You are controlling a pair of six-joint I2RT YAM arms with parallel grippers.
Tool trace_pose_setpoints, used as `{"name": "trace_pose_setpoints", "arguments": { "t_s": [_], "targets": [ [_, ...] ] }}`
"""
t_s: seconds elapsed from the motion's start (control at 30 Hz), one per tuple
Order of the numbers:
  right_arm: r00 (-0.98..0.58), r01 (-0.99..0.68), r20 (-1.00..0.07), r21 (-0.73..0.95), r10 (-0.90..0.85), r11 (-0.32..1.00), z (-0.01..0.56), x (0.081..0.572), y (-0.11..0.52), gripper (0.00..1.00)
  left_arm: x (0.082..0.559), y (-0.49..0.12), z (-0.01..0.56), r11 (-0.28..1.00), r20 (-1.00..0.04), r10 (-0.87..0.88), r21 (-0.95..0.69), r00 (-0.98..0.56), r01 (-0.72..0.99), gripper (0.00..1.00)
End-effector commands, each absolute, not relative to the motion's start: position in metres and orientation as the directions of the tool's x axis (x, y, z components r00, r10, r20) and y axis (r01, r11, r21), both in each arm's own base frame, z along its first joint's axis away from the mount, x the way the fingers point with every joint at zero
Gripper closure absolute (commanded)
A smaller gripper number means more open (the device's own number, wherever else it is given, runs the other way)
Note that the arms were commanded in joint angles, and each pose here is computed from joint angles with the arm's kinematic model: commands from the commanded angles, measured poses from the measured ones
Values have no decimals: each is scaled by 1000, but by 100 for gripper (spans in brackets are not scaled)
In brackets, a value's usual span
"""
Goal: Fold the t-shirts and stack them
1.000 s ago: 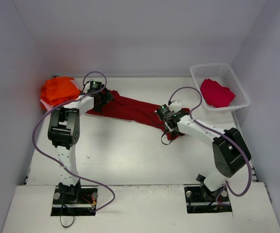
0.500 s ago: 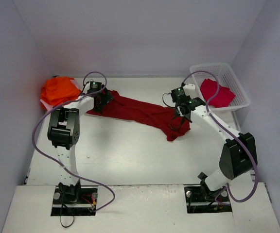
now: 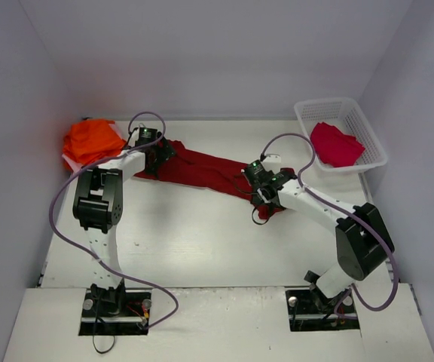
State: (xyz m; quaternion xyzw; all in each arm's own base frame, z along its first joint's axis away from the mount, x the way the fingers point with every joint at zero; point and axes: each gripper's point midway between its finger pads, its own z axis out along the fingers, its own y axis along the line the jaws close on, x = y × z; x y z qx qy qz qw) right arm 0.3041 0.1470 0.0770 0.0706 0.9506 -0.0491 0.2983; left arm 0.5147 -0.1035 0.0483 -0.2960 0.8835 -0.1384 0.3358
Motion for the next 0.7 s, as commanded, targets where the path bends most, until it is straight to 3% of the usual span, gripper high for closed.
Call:
{"name": "trace_pose_setpoints", "arguments": {
  "t_s": [0.0,0.47,0.67],
  "targets": [
    [-805,202,-577,-45,139,978,64,306,148,64,483,-94,28,797,-453,-604,-360,-656,-485,18],
    [-830,200,-541,-56,139,978,32,301,151,66,481,-91,19,798,-447,-603,-350,-661,-491,18],
    [-835,200,-534,-68,134,977,26,300,151,72,481,-90,19,798,-447,-603,-350,-661,-491,18]
  ]
}}
